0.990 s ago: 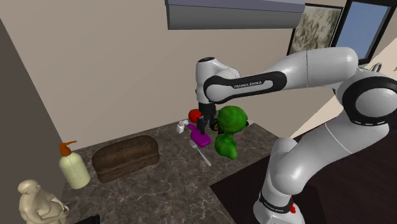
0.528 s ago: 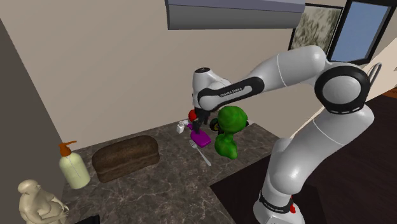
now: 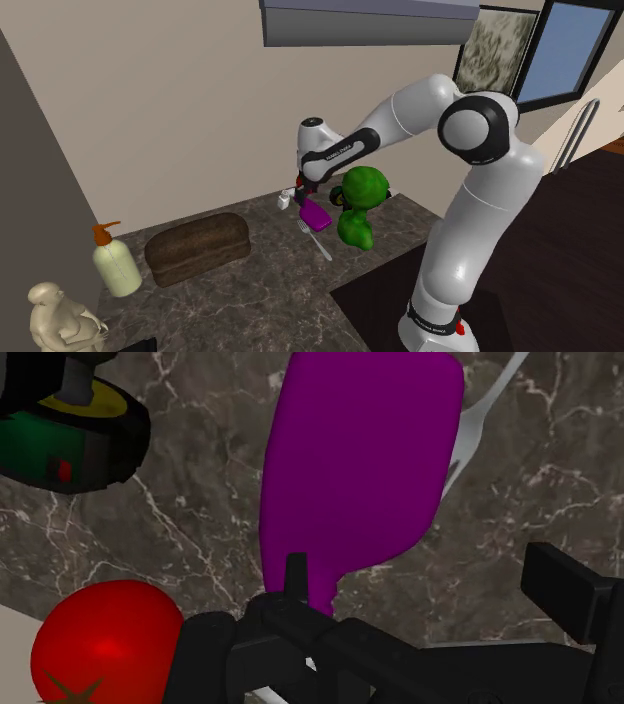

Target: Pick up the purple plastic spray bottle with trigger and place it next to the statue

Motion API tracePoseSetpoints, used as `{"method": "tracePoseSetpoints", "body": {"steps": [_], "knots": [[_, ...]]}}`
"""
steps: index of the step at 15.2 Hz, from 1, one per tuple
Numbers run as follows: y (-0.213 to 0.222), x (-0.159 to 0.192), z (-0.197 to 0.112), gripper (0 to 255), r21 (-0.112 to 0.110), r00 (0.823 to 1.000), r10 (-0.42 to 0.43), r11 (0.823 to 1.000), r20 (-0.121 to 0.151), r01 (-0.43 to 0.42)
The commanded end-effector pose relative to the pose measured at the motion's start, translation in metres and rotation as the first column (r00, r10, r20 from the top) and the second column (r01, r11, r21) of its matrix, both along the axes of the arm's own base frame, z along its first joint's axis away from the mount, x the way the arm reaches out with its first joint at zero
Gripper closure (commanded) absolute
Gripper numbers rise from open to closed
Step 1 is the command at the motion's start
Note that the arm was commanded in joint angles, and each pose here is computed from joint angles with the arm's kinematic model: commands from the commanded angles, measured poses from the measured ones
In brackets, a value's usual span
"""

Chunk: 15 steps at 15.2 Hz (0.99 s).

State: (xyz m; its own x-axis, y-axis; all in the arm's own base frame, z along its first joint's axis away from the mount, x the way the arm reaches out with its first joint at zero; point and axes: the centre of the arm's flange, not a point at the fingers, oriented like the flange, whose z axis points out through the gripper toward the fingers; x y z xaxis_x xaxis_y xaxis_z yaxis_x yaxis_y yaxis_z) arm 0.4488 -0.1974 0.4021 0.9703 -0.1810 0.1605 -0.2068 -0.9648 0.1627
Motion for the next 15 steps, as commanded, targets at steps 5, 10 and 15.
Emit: {"method": "tracePoseSetpoints", "body": {"steps": [5,10,15], "knots": [[-0.051,0.036,-0.033,0,-0.046,0.998,-0.01,0.999,0.059,0.013],[-0.06,0.043,-0.055,0,-0.049,0.998,-0.011,0.999,0.063,0.014],[-0.064,0.046,-0.073,0,-0.049,0.998,-0.011,0.999,0.063,0.014]]}}
